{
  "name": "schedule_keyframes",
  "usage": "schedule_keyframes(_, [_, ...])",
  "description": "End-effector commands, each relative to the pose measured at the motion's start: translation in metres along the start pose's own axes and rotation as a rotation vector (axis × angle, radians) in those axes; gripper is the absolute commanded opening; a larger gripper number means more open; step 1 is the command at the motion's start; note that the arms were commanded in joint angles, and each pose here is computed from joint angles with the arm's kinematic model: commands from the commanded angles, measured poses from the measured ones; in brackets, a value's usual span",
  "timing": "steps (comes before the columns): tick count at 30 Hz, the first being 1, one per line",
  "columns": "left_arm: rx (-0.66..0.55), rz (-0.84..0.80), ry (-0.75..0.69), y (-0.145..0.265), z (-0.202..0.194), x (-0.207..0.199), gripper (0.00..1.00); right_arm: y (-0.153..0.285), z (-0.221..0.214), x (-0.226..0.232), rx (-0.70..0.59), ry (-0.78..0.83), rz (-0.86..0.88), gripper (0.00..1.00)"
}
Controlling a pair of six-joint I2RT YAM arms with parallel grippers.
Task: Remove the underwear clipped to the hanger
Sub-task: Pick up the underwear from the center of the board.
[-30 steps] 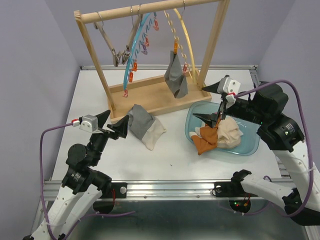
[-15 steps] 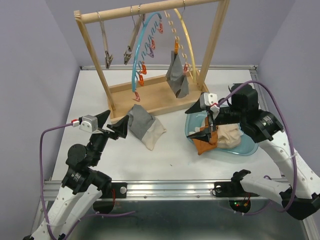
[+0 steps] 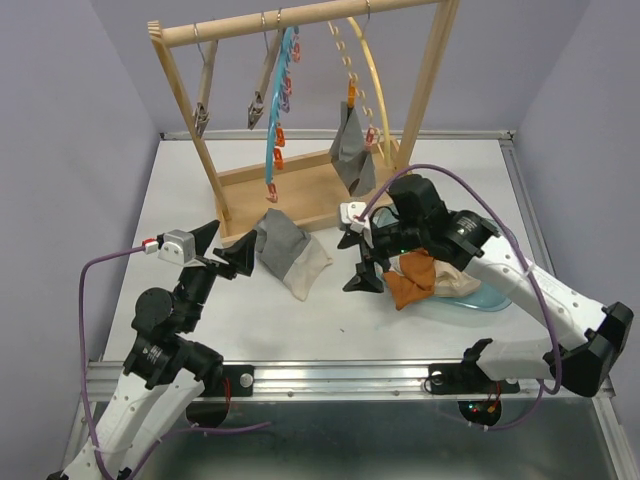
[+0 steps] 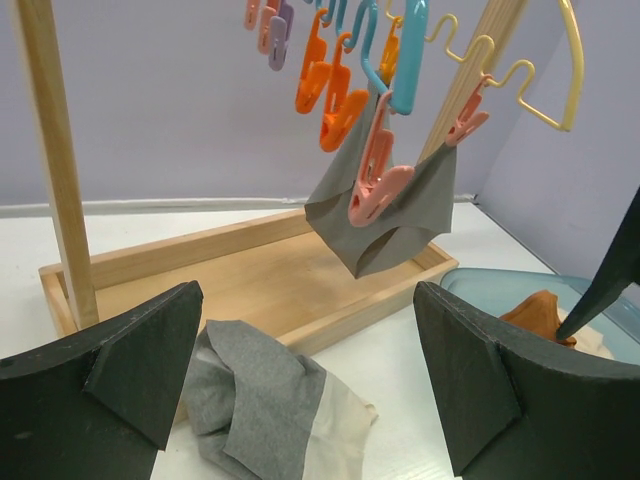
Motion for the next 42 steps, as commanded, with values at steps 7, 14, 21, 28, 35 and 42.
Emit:
schedule_keyframes(7, [-0.039, 0.034, 0.003, 0.003, 0.005, 0.006, 0.99, -0.055, -0.033, -0.018, 0.225, 0.051, -0.1, 1.0])
schedule_keyframes(14, [-0.067, 0.064, 0.008, 0.006, 0.011, 0.011, 0.99, -0.083, -0.055, -0.031, 0.3, 0.031, -0.149, 1.0])
schedule_keyframes(21, [-0.092, 0.085, 0.013, 0.01, 0.016, 0.014, 0.99, -0.111, -0.069, -0.054, 0.328, -0.033, -0.245, 1.0])
schedule_keyframes(28, [-0.112, 0.102, 0.017, 0.013, 0.02, 0.016, 0.99, -0.144, -0.09, -0.068, 0.359, -0.109, -0.311, 1.0])
schedule_keyframes(35, [-0.109, 0.098, 0.015, 0.013, 0.019, 0.016, 0.99, -0.172, -0.114, -0.086, 0.4, -0.154, -0.375, 1.0])
schedule_keyframes(42, [-0.107, 0.093, 0.014, 0.013, 0.019, 0.015, 0.99, -0.198, -0.134, -0.102, 0.424, -0.201, -0.417, 1.0])
Point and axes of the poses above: each gripper's point midway between its finger pads, its own y axis back along the fingers, its own x axis along the line the jaws close on, z = x × y, the point moved 3 cm from there along y, back along the fingers, and after that the axes turned 3 degrees about y, right-handed, at the moved point
